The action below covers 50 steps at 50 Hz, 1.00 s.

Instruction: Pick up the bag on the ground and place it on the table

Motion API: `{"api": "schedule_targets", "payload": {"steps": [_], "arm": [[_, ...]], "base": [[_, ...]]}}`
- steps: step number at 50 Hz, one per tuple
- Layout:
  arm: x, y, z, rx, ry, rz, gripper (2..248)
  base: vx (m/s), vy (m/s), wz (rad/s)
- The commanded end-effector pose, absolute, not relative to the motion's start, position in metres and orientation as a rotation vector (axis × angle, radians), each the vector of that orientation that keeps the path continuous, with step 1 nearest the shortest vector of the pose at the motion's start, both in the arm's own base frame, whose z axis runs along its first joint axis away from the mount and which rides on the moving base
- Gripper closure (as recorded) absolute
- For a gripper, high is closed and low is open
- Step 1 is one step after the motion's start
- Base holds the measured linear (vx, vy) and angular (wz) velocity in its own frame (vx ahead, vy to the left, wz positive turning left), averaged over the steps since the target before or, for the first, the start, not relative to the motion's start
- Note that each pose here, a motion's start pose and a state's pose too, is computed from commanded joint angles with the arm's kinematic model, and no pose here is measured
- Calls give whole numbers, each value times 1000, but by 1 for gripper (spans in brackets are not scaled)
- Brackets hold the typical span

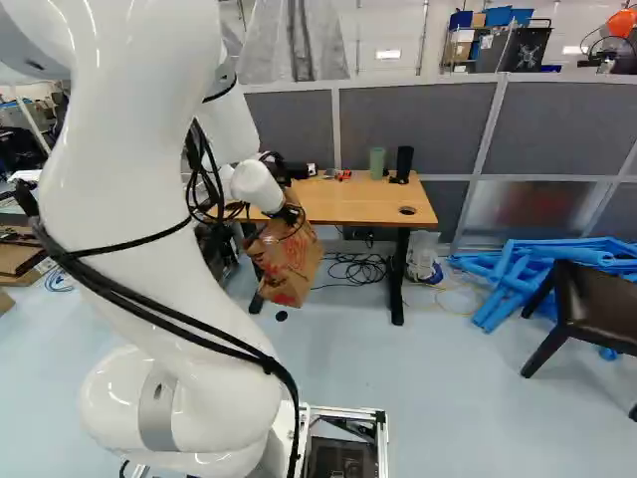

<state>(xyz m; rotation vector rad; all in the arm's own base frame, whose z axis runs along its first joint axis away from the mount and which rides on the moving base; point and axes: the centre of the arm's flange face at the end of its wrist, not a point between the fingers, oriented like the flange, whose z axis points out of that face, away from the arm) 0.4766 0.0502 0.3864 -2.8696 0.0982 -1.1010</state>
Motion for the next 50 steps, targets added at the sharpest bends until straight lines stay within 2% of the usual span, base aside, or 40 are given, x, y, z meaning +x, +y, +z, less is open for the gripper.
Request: {"api": "schedule_targets", "payload": {"steps": [50], "arm": [[486, 52, 427, -2959, 88, -727, 225]], "base": [[0, 0, 0]]}}
